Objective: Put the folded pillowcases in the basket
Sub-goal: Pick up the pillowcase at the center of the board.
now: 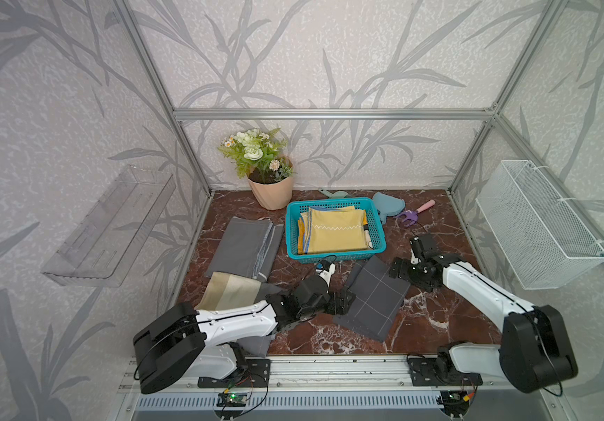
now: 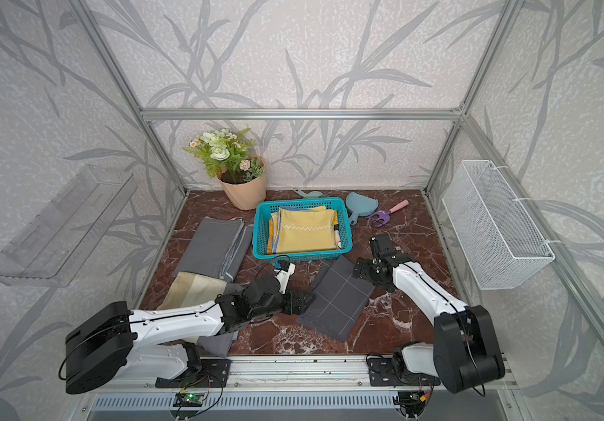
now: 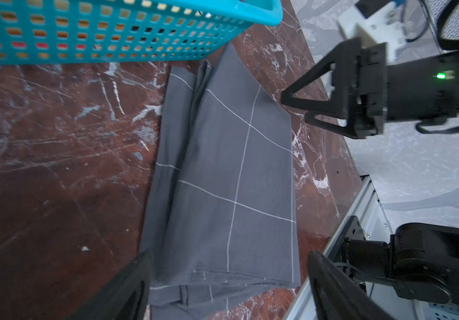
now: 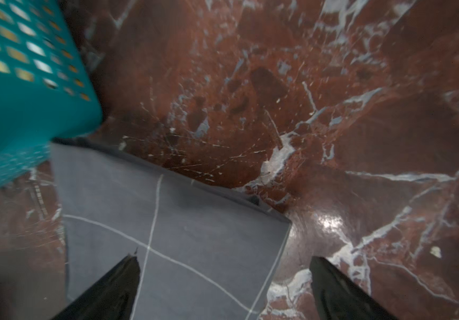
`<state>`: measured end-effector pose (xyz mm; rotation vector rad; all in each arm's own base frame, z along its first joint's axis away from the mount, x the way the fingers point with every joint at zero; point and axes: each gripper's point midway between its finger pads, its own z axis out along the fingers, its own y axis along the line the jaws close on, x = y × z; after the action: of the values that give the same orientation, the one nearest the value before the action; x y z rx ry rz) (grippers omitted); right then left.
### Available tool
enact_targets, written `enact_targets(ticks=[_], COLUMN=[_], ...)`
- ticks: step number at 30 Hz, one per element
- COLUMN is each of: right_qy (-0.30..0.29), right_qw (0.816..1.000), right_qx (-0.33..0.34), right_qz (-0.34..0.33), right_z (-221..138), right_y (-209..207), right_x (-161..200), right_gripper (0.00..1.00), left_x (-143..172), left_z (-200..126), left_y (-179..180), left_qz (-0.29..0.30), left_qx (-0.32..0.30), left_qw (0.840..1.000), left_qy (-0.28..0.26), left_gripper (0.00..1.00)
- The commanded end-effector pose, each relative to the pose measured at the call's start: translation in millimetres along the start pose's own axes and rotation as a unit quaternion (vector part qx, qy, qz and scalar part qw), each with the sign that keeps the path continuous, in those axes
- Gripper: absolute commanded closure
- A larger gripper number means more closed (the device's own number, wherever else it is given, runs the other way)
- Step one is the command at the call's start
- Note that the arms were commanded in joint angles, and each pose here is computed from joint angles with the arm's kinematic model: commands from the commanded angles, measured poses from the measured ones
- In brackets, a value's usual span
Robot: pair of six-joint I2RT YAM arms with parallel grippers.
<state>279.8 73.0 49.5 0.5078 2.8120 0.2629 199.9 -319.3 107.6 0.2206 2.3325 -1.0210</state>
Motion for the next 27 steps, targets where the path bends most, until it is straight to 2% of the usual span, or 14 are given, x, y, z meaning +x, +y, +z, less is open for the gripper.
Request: enact_targets(ticks=[1,9,12,14,17,22,27], right_qy=[0.003,0.039,0.056,0.059,0.063,0.055,0.038], right_qw=[1.0,0.999,0.997,0.996,0.995,0.994,0.994], right_qx=[-0.007,-0.019,-0.059,-0.068,-0.079,-0.093,-0.096], right_qz=[-0.018,-0.017,-0.008,-0.001,0.009,0.015,0.03], right_z=[9.5,25.7,25.5,22.5,17.1,5.1,1.8], right_y=[4.5,0.7,8.2,8.3,7.5,14.8,22.1], right_x=[-15.7,4.6,25.2,38.6,59.9,89.1,106.7], right_gripper=[0.04,0.15,0.29,0.44,0.49,0.66,0.66], left_x=[-2.1,-3.4,-3.7,-5.0,-7.8,-10.6,9.4], left_z=[2.8,5.4,6.3,5.8,2.9,-6.3,-14.8], left_y=[-4.2,-0.3,2.7,5.3,12.1,28.2,52.8], left_qz=[-0.017,0.004,0.01,0.013,0.019,0.013,-0.007], left_qx=[0.011,-0.009,-0.019,-0.026,-0.045,-0.078,-0.108], left_qw=[1.0,1.0,1.0,0.999,0.999,0.997,0.994], left_qy=[-0.014,-0.012,-0.011,-0.013,-0.017,-0.021,0.004], left_gripper=[0.11,0.1,0.09,0.08,0.07,0.06,0.06])
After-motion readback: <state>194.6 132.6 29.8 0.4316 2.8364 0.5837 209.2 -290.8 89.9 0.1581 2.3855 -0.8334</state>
